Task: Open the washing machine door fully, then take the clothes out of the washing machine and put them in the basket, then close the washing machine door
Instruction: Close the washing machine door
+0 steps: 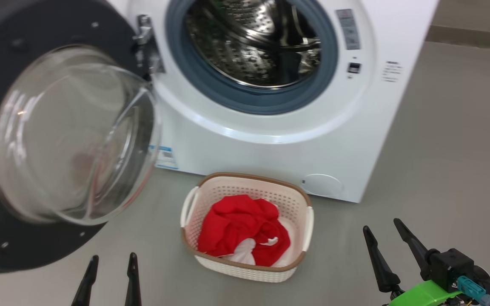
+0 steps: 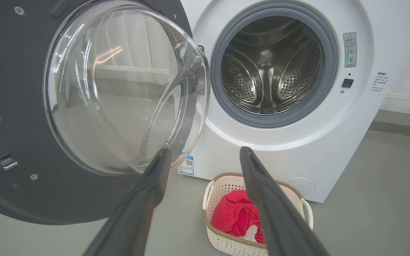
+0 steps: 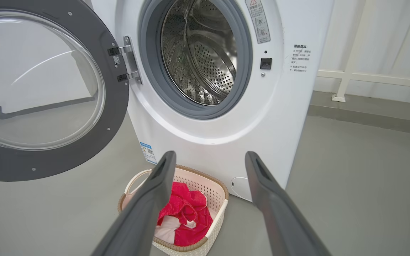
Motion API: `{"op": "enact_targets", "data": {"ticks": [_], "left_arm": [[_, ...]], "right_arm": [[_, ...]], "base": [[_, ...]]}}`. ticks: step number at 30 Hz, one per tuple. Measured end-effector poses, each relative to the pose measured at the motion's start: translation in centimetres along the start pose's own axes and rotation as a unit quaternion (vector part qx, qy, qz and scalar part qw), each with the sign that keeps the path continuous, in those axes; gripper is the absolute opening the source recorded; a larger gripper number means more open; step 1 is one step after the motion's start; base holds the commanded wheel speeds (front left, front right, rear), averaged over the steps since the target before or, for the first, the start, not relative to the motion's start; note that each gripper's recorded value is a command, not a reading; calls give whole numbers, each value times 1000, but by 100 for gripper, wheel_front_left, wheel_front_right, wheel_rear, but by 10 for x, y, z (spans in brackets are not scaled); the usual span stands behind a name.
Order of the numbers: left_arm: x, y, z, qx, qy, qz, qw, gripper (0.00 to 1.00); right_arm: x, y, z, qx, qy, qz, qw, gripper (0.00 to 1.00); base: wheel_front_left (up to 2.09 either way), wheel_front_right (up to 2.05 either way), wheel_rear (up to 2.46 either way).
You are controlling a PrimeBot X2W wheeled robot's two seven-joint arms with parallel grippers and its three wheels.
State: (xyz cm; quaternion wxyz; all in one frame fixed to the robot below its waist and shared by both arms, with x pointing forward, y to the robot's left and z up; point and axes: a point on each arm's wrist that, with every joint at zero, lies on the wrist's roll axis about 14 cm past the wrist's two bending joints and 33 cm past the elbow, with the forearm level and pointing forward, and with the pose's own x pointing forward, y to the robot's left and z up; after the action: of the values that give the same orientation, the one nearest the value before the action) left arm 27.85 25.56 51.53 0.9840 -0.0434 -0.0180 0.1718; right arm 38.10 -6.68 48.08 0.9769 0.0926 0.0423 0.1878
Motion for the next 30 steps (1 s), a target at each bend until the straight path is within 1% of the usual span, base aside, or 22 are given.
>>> {"op": "enact_targets", "data": {"ticks": [8,13,19,30], "left_arm": [[-18,32,4,1,-5,54,999,100],[-28,45,5,-3,-8,76,997,100],[-35,53,6,-8,-8,90,996,100],[-36,53,4,-8,-4,92,996,100]], "right_arm": [[17,33,-6,-3,11,54,998,100],[24,48,-7,-5,14,77,997,100],[27,58,-8,-6,16,92,996,100],[28,60,-14,-5,24,96,995,100]], "base": [[0,0,0],[0,0,0],[0,0,0],[0,0,0]]}}
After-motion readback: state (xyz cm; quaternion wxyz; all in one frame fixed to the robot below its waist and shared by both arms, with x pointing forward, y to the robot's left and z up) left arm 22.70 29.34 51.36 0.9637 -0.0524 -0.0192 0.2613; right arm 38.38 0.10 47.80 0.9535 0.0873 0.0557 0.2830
